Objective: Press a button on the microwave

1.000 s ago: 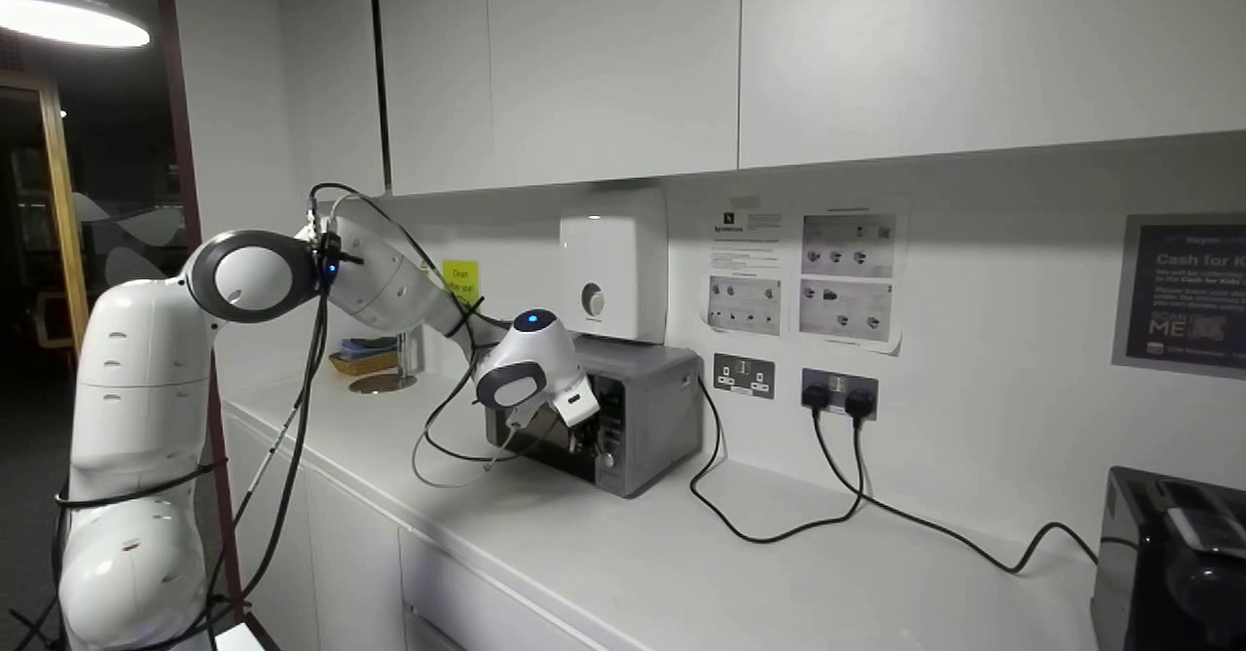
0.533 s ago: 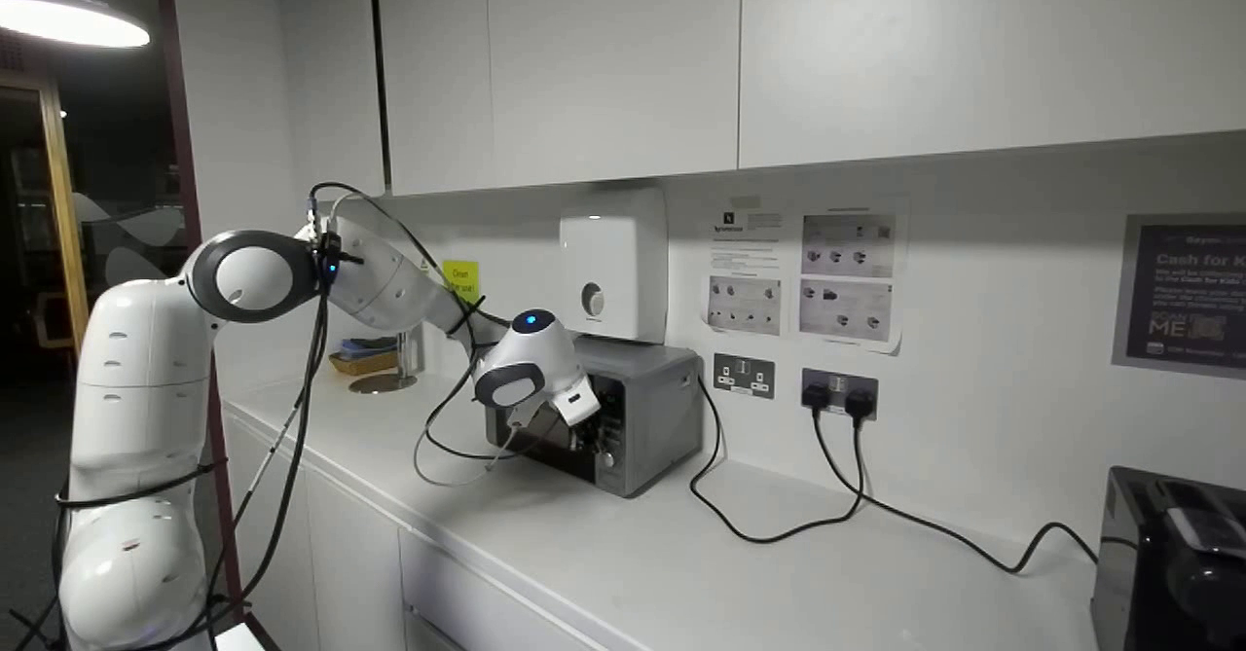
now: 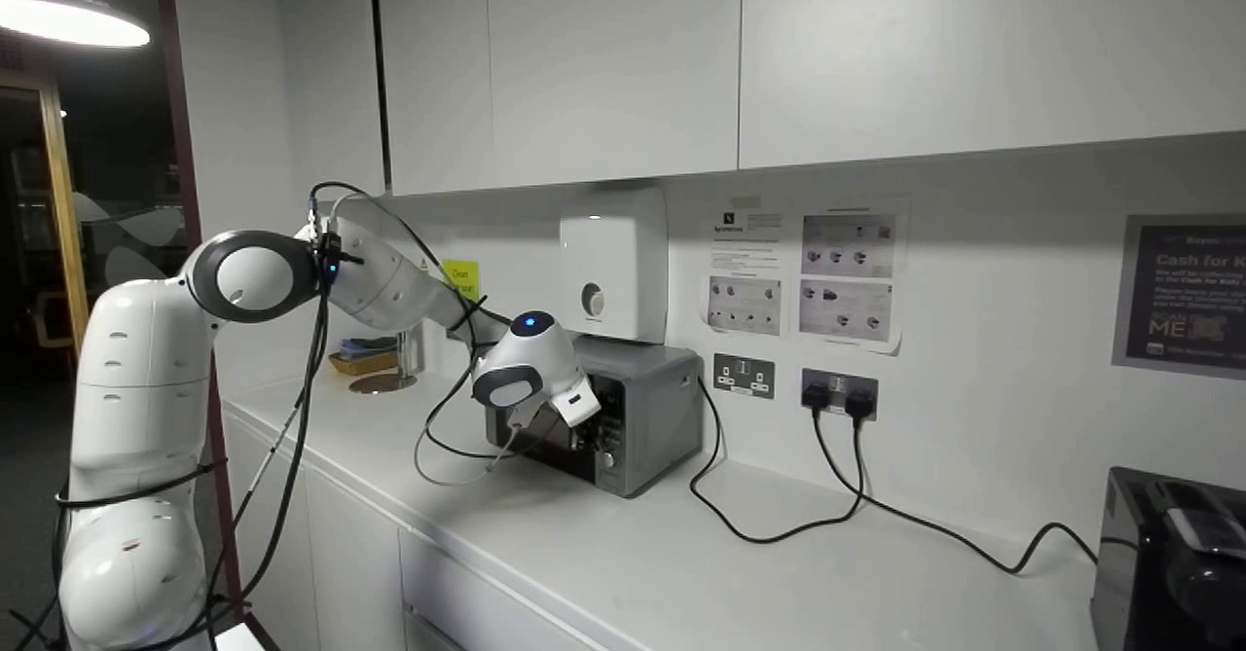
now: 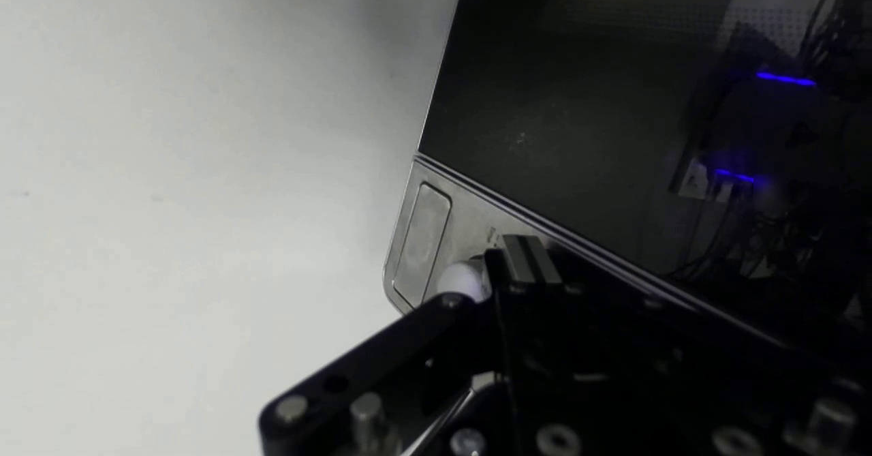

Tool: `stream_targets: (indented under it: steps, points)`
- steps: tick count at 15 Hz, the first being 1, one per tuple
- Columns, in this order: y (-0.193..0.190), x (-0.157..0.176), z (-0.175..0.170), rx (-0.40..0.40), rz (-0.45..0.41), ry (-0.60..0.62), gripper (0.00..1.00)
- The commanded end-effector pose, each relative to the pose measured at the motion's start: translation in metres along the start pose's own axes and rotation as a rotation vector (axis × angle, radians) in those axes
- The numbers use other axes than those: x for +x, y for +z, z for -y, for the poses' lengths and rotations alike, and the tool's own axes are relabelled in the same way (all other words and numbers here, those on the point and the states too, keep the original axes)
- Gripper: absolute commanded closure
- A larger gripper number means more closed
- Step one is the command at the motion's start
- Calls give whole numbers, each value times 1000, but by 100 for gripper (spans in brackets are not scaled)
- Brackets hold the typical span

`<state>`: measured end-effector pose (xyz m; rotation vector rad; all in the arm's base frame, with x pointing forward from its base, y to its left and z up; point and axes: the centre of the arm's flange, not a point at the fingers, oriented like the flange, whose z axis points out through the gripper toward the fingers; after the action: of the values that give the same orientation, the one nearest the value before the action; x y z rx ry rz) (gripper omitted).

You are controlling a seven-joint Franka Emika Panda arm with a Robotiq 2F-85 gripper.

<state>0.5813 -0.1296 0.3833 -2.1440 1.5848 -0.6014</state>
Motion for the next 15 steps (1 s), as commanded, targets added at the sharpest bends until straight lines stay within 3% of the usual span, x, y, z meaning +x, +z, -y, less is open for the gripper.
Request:
stream_targets:
  steps: [1,15]
  points:
    - [-8,2,2,52,-17,-18,100]
    - [-26,10,-15,-3,-52,-55,100]
